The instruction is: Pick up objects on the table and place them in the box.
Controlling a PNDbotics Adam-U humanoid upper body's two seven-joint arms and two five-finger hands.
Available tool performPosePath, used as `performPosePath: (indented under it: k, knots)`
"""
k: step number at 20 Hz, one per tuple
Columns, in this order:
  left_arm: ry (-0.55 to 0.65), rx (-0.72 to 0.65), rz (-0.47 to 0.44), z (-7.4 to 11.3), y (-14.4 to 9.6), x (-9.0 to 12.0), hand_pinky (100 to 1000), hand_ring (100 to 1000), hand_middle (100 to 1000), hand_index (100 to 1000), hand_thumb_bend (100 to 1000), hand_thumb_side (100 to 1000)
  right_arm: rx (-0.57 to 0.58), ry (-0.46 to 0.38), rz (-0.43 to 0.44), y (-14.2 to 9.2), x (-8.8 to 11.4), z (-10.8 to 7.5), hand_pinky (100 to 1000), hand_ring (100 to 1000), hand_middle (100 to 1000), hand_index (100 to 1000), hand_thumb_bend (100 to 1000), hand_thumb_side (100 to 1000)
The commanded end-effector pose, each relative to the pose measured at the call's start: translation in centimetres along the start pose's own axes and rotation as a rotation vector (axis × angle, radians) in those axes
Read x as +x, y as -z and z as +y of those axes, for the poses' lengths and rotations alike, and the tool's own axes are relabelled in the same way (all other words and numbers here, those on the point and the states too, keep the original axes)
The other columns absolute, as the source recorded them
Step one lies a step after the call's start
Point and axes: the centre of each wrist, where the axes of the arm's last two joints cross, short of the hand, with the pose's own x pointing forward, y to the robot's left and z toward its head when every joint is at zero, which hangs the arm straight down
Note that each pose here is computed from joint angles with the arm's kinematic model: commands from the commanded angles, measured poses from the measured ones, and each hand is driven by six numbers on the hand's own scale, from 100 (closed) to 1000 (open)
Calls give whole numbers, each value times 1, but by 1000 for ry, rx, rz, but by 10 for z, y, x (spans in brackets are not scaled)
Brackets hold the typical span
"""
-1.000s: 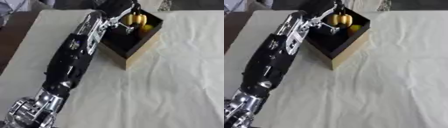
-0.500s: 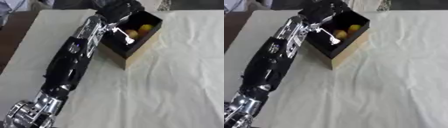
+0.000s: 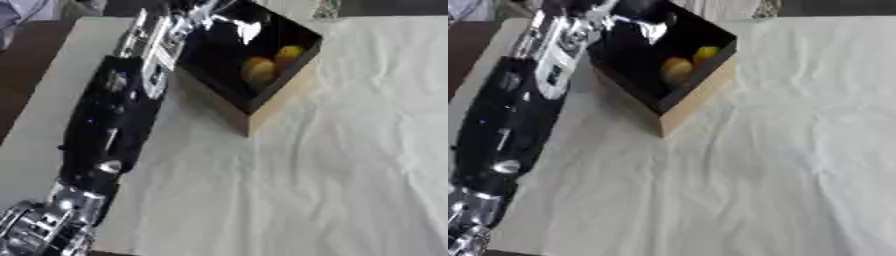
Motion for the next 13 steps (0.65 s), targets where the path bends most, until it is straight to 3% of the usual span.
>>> performPosePath:
  k: [1, 3, 6, 13]
  knots:
    - [-134, 242, -9, 77, -16, -4, 831, 800, 749, 875, 261, 439, 19, -57, -37, 8, 9, -10, 920, 902, 684, 806, 100, 277]
    - [-189, 342, -6, 106, -42, -7, 827, 795, 753, 880, 279, 430, 16, -75, -46, 9, 10, -13, 918, 901, 685, 806, 100, 268]
    - [-187, 416, -4, 125, -80, -6, 823, 787, 743, 878, 288, 425, 7, -97, -64, 10, 12, -16, 916, 899, 686, 807, 100, 253]
    - [-202, 484, 53, 112, -148, -29, 821, 787, 746, 892, 279, 452, -21, -123, -105, 12, 13, -19, 910, 894, 687, 806, 100, 225]
